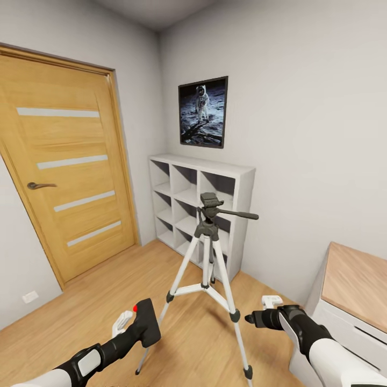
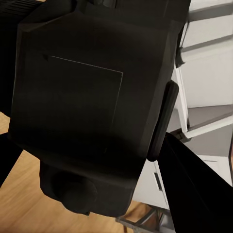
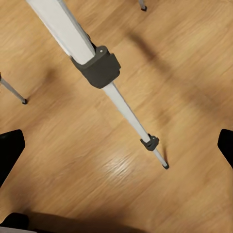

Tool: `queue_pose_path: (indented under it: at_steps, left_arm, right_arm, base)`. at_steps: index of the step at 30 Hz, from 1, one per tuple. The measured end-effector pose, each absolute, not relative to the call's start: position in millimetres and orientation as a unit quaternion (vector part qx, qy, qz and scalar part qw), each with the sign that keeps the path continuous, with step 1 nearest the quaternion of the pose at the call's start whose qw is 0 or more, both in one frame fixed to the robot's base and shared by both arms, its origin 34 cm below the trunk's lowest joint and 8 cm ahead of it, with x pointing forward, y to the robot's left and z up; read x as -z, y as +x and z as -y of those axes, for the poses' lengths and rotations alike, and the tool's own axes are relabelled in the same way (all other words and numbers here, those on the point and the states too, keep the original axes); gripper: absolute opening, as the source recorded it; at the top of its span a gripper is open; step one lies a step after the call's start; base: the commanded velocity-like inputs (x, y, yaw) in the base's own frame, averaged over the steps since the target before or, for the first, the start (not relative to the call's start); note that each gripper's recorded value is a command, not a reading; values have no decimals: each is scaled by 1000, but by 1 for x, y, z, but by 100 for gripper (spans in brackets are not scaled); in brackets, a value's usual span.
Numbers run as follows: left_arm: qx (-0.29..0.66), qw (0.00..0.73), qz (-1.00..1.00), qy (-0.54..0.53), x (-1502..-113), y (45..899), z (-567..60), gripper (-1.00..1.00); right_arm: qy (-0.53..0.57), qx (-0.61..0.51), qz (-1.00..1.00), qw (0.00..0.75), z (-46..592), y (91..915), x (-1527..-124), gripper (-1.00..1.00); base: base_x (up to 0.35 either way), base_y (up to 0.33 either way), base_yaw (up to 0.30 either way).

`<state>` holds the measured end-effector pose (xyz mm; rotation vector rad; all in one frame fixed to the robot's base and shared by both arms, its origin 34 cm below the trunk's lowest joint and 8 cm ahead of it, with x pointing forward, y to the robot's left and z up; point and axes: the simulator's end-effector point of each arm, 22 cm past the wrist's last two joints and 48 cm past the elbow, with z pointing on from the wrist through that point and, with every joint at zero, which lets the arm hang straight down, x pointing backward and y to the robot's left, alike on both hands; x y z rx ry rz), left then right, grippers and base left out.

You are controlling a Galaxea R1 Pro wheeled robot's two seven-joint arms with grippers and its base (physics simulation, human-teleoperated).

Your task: Attach the digital camera to the camera tripod in the bedroom.

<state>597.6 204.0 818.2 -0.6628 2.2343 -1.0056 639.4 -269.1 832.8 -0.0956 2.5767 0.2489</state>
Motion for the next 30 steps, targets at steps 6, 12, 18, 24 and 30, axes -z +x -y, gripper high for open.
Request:
queue_pose_path:
  at_steps: [6,12,18,24,30]
  left_arm:
    - [379,297,-840,-249,-818,598,-203,-100]
    - [378,297,-840,-249,-818,598,-203,-100]
    - [379,299,-840,-249,-819,599,-203,-100]
    - [380,303,-839,-246,-822,601,-203,-100]
    - [384,308,-836,-243,-826,605,-203,-100]
  right_arm:
    - [-36,-92,-956,276,269,642,-835,100]
    - [-33,-91,-955,279,275,643,-837,100]
    - [-28,-95,-954,283,278,646,-840,100]
    - [-32,-93,-943,317,282,669,-871,100]
    - [-7,-101,-921,377,312,709,-955,100]
  base:
    - [0,0,20]
    - [0,0,3]
    - [0,0,0]
    - [0,0,0]
    - [0,0,0]
